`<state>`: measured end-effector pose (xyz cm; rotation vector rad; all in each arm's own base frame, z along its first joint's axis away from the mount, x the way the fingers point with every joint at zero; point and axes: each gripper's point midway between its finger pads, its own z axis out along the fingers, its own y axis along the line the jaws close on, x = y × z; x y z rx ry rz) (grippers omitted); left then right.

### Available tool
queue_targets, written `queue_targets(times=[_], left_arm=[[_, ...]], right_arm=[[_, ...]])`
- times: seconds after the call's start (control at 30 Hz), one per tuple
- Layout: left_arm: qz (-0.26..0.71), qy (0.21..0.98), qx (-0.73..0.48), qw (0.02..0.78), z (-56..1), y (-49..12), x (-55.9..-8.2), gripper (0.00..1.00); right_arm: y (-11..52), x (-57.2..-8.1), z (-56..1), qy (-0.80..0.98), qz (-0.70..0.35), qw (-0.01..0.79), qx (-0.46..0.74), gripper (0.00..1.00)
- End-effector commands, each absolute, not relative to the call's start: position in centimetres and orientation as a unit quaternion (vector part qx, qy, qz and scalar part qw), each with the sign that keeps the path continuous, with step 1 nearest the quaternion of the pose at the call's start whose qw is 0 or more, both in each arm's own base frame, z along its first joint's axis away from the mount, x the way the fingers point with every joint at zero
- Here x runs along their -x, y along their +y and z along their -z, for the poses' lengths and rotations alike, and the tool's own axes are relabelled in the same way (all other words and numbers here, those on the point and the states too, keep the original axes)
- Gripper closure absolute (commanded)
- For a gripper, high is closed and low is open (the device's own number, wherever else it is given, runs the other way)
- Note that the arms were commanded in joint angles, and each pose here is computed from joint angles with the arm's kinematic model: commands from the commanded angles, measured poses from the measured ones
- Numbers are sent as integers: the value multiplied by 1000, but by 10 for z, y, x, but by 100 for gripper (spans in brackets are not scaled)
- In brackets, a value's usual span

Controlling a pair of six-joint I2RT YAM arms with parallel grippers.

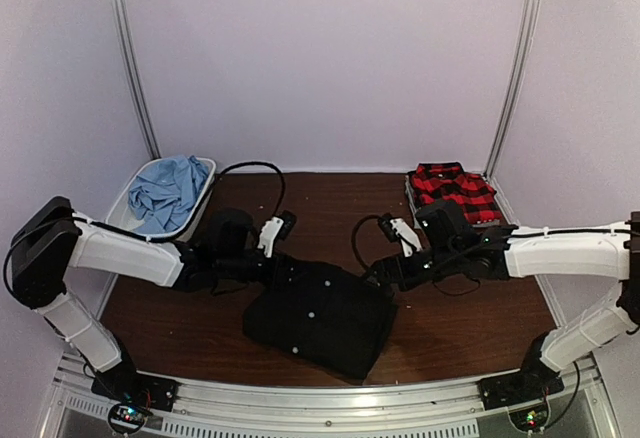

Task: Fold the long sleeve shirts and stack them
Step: Smooth out the square-folded shirt at the center of the board, then pick up the square-folded shirt from the center of the board.

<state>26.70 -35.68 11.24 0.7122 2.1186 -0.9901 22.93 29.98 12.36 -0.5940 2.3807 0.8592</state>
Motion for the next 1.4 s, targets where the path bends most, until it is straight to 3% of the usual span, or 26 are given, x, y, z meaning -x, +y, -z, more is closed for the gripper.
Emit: queue_targets(times=[0.0,0.2,0.63,0.9,1.37], left_arm=[[360,807,-285,371,-116,-350,-237,57],[338,815,-288,372,-98,-334,-197,57],[273,833,-327,352,-40,-316,-169,57],[261,834,-328,359,-40,-316,-172,57],[249,838,-331,354,-32,-317,-173,57]], right_arm=[[307,-252,-126,884,-294,253,261,0],[325,-279,-104,883,-312,196,293,0],[359,-312,-59,861,-369,98,335,0],[361,-300,-31,855,-393,40,336,4],[374,-226,0,818,-464,-61,335,26]])
